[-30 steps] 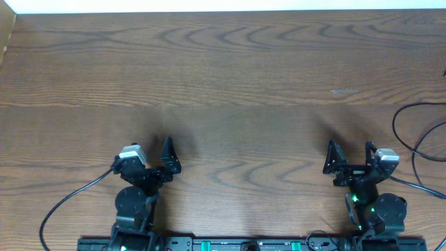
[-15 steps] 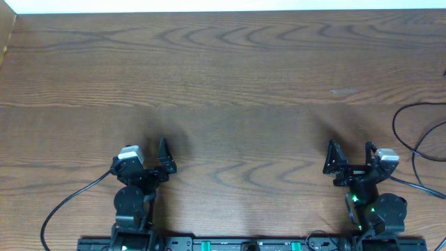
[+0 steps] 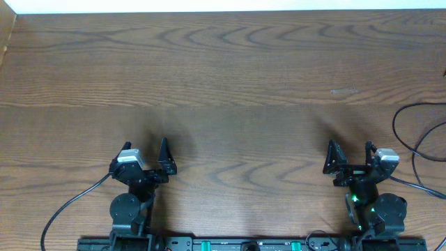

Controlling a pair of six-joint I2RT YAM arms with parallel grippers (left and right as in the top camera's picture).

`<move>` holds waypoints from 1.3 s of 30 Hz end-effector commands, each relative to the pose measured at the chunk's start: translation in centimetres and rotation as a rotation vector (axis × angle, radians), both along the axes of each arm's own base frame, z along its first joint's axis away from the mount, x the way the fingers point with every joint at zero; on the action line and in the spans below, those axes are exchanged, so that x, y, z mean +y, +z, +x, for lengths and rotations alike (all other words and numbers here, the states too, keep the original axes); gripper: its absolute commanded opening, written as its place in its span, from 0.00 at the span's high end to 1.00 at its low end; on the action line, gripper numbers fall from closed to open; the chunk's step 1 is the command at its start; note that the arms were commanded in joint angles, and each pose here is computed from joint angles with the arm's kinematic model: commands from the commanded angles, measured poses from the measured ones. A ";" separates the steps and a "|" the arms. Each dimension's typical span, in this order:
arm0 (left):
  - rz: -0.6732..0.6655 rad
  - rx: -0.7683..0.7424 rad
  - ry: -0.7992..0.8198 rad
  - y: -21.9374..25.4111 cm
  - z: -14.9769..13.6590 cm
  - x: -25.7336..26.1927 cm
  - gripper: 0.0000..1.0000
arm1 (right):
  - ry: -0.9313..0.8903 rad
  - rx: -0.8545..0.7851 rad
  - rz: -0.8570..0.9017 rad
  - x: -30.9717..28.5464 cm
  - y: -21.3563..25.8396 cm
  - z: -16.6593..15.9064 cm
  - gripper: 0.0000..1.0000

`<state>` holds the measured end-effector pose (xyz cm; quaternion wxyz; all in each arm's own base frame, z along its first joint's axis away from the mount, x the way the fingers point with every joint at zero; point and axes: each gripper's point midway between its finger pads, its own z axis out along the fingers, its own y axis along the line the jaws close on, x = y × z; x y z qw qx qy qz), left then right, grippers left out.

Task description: Untangle cables

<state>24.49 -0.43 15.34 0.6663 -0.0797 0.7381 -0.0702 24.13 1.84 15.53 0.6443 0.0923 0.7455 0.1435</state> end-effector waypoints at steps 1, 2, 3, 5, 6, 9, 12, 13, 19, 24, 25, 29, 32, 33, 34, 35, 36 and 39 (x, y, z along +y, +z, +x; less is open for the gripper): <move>0.018 0.052 -0.008 -1.7 -0.1 0.0 0.02 | -0.003 0.001 0.009 0.0 -0.1 0.0 0.01; 0.018 0.052 -0.008 -1.7 -0.1 0.0 0.02 | -0.003 0.001 0.009 0.0 -0.1 0.0 0.01; 0.018 0.052 -0.008 -1.7 -0.1 0.0 0.02 | -0.003 0.001 0.009 0.0 -0.1 0.0 0.01; 0.018 0.052 -0.008 -1.7 -0.1 0.0 0.02 | -0.003 0.001 0.009 0.0 -0.1 0.0 0.01; 0.018 0.052 -0.008 -1.7 -0.1 0.0 0.02 | -0.003 0.001 0.009 0.0 -0.1 0.0 0.01; 0.018 0.052 -0.008 -1.7 -0.1 0.0 0.02 | -0.003 0.001 0.009 0.0 -0.1 0.0 0.01; 0.019 0.056 -0.008 -1.8 -0.1 0.0 0.02 | -0.003 0.001 0.009 0.0 -0.1 0.0 0.01; 0.019 0.056 -0.008 -1.8 -0.1 0.0 0.02 | -0.003 0.001 0.009 0.0 -0.1 0.0 0.01; 0.019 0.056 -0.008 -1.8 -0.1 0.0 0.02 | -0.003 0.001 0.009 0.0 -0.1 0.0 0.01; 0.019 0.056 -0.008 -1.8 -0.1 0.0 0.02 | -0.032 0.001 -0.025 -0.6 -0.2 0.0 0.01; 0.019 0.056 -0.008 -1.8 -0.1 0.0 0.02 | -0.043 -0.001 -0.061 -0.8 -0.2 0.0 0.01; 0.019 0.056 -0.008 -1.8 -0.1 0.0 0.02 | -0.034 -0.013 -0.288 -1.2 -0.2 0.1 0.01; 0.019 0.057 -0.008 -1.8 -0.1 0.0 0.02 | -0.010 -0.022 -0.458 -1.2 -0.2 0.1 0.01; 0.019 0.056 -0.008 -1.8 -0.1 0.0 0.02 | -0.006 -0.024 -0.493 -1.2 -0.2 0.1 0.01; 0.019 0.056 -0.008 -1.8 -0.1 0.0 0.02 | -0.002 -0.025 -0.515 -1.2 -0.2 0.1 0.01; 0.019 0.056 -0.008 -1.8 -0.1 0.0 0.02 | 0.000 -0.026 -0.529 -1.2 -0.2 0.1 0.01; 0.019 0.056 -0.008 -1.8 -0.1 0.0 0.02 | 0.000 -0.026 -0.531 -1.2 -0.2 0.1 0.01; 0.019 0.057 -0.008 -1.8 -0.1 0.0 0.02 | 0.001 -0.027 -0.530 -1.2 -0.2 0.1 0.01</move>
